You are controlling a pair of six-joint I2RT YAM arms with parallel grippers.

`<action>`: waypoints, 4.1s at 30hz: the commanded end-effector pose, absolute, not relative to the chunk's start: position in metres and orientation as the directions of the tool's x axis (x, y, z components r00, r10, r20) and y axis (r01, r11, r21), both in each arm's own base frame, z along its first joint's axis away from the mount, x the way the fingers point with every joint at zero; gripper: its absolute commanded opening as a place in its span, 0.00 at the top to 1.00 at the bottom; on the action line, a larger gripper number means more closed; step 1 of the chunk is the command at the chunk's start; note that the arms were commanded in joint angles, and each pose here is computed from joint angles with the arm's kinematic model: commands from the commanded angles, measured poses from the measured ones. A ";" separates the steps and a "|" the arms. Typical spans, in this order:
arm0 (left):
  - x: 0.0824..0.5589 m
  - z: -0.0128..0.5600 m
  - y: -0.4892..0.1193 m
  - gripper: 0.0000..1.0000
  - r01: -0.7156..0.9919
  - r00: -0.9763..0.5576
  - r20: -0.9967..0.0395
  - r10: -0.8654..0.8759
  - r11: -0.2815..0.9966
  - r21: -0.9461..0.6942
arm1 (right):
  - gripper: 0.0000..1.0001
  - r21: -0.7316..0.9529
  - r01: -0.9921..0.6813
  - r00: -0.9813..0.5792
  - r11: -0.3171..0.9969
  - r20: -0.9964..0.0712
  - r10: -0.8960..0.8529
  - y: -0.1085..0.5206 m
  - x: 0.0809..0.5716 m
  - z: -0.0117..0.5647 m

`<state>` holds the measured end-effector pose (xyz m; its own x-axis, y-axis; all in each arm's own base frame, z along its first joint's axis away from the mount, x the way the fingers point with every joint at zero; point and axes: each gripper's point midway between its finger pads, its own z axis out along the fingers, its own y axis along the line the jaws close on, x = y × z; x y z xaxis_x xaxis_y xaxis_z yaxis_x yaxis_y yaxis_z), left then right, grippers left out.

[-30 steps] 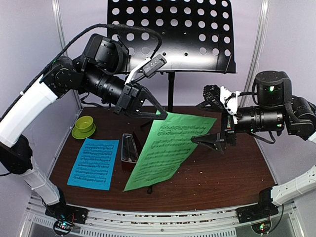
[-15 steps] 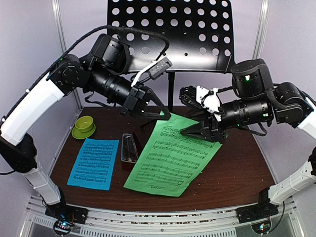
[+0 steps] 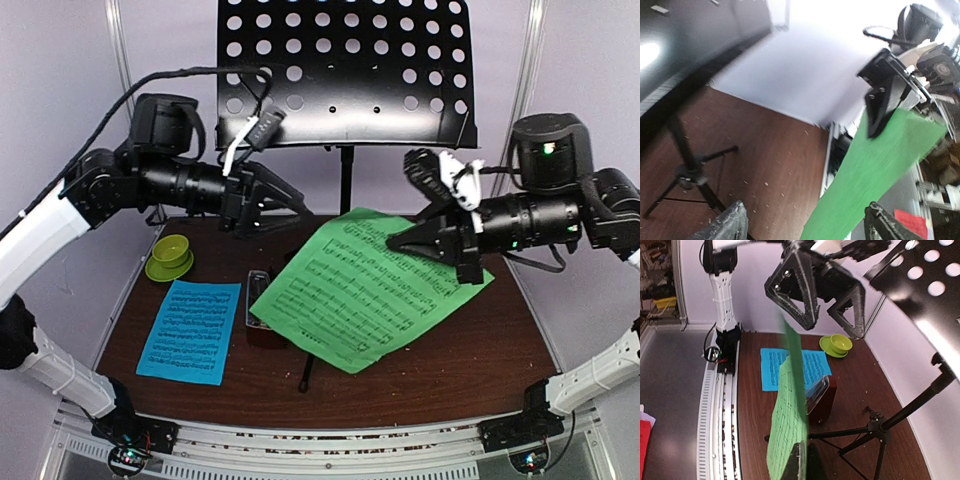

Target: Set up the instrument practice props

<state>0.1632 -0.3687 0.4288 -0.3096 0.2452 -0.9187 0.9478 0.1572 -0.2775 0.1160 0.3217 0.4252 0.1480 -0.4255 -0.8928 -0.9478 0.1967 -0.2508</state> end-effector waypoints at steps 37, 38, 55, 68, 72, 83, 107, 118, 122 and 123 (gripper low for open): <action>0.188 0.463 -0.365 0.07 0.958 0.037 -0.989 -0.142 0.288 -0.005 | 1.00 0.070 -0.844 0.122 0.531 -0.940 0.318 0.204 0.123 0.588; 0.189 0.467 -0.366 0.07 0.958 0.042 -0.985 -0.167 0.287 -0.007 | 1.00 0.075 -0.845 0.120 0.530 -0.938 0.324 0.203 0.123 0.589; 0.181 0.510 -0.403 0.67 0.994 0.025 -0.952 -0.304 0.110 -0.009 | 1.00 0.229 -0.811 0.043 0.539 -0.895 0.445 0.193 0.150 0.580; 0.198 0.486 -0.388 1.00 0.974 -0.070 -0.988 -0.135 0.203 -0.097 | 0.50 0.263 -0.767 -0.041 0.585 -0.930 0.365 0.194 0.169 0.530; 0.200 0.452 -0.374 1.00 0.968 -0.142 -0.984 0.110 0.221 -0.115 | 0.22 0.105 -0.728 -0.142 0.677 -0.990 0.001 0.205 0.183 0.463; 0.178 0.389 -0.374 1.00 0.958 -0.286 -0.844 0.454 0.146 -0.246 | 0.00 -0.065 -0.737 -0.184 0.673 -0.939 -0.292 0.201 0.184 0.420; 0.147 0.375 -0.404 1.00 0.972 -0.199 -0.775 0.600 0.020 -0.234 | 0.35 -0.163 -0.907 -0.071 0.389 -0.850 -0.522 0.299 0.160 0.411; 0.149 0.376 -0.399 1.00 0.983 -0.174 -0.774 0.609 0.055 -0.178 | 0.64 -0.145 -0.939 -0.073 0.313 -0.805 -0.589 0.323 0.153 0.390; 0.151 0.377 -0.394 1.00 0.985 -0.171 -0.776 0.608 0.076 -0.157 | 0.98 -0.131 -0.940 -0.078 0.315 -0.816 -0.573 0.326 0.152 0.397; 0.152 0.379 -0.392 1.00 0.985 -0.169 -0.783 0.599 0.083 -0.149 | 1.00 -0.131 -0.939 -0.077 0.319 -0.823 -0.563 0.327 0.152 0.400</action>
<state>0.1530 -0.4029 0.3618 -0.2095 0.6308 -0.7472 0.9745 0.0719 -0.2126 0.1567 0.3282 0.3784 -0.0935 -0.6058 -0.7901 -0.9382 0.3192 -0.1338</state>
